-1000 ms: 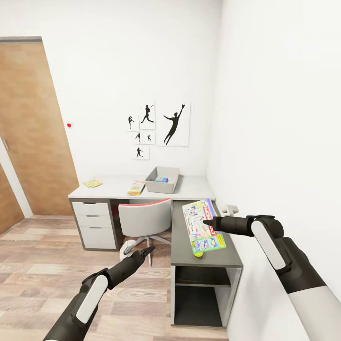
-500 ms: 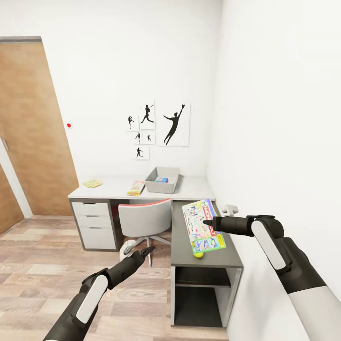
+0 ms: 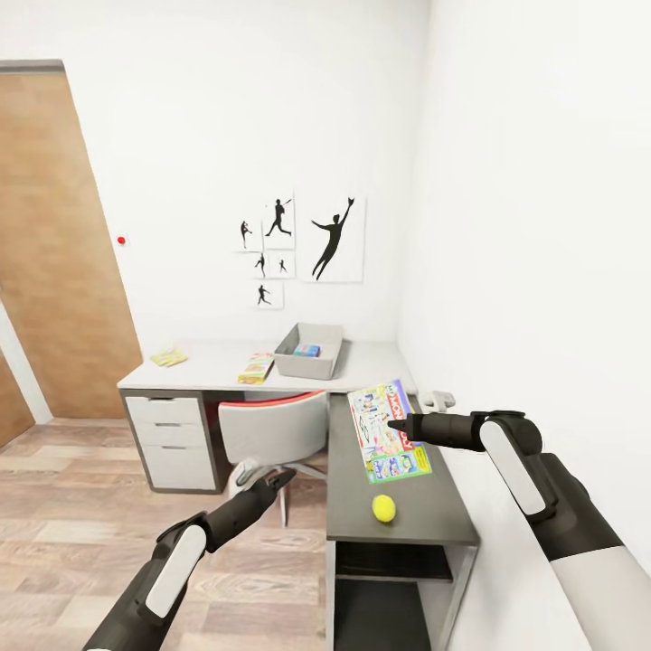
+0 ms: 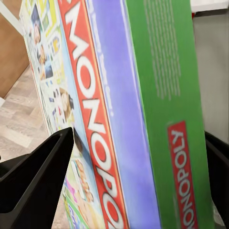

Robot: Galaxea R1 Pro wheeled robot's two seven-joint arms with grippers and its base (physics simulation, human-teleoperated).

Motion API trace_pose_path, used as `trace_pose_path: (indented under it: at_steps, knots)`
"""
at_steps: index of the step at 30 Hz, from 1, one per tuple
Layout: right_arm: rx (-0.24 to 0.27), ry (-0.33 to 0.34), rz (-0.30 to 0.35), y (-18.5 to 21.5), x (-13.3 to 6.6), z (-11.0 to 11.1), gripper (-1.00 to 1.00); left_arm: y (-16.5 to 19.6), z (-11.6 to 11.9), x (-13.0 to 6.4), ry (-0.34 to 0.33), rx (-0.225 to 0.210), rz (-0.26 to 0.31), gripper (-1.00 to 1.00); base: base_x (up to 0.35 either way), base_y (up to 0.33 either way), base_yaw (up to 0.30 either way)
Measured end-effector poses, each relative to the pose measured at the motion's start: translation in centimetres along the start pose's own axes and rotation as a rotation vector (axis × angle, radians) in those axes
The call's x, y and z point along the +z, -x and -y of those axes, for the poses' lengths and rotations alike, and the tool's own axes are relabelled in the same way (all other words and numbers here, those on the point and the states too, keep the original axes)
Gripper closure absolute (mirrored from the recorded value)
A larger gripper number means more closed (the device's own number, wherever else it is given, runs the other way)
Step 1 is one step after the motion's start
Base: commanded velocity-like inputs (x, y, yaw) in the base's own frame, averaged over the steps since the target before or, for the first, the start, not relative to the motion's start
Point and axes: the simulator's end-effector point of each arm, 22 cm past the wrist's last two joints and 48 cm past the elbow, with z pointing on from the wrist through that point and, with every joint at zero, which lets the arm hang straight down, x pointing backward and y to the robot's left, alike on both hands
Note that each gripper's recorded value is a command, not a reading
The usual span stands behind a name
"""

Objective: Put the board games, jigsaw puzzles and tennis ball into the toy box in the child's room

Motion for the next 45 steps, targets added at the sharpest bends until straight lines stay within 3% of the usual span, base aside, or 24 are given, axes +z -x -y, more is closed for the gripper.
trace_pose_path:
  at_steps: [16, 25, 34, 45]
  knots:
    - [0.0, 0.0, -0.001, 0.0, 0.1, 0.0, 1.0, 0.0, 0.0, 0.0, -0.001, -0.002, -0.001, -1.0, 0.271, 0.0, 0.161]
    - [0.0, 0.0, -0.001, 0.0, 0.1, 0.0, 1.0, 0.0, 0.1, 0.0, -0.002, -0.003, -0.001, -1.0, 0.04, 0.0, 0.277]
    - [0.003, -0.002, -0.002, 0.1, 0.1, 0.1, 1.0, 0.0, 0.1, 0.1, -0.003, -0.004, -0.001, -1.0, 0.004, 0.0, 0.064]
    - [0.007, -0.076, -0.001, 0.0, 0.4, 1.4, 1.0, 0.0, 0.1, 0.1, -0.003, -0.004, -0.001, -1.0, 0.0, 0.0, 0.142]
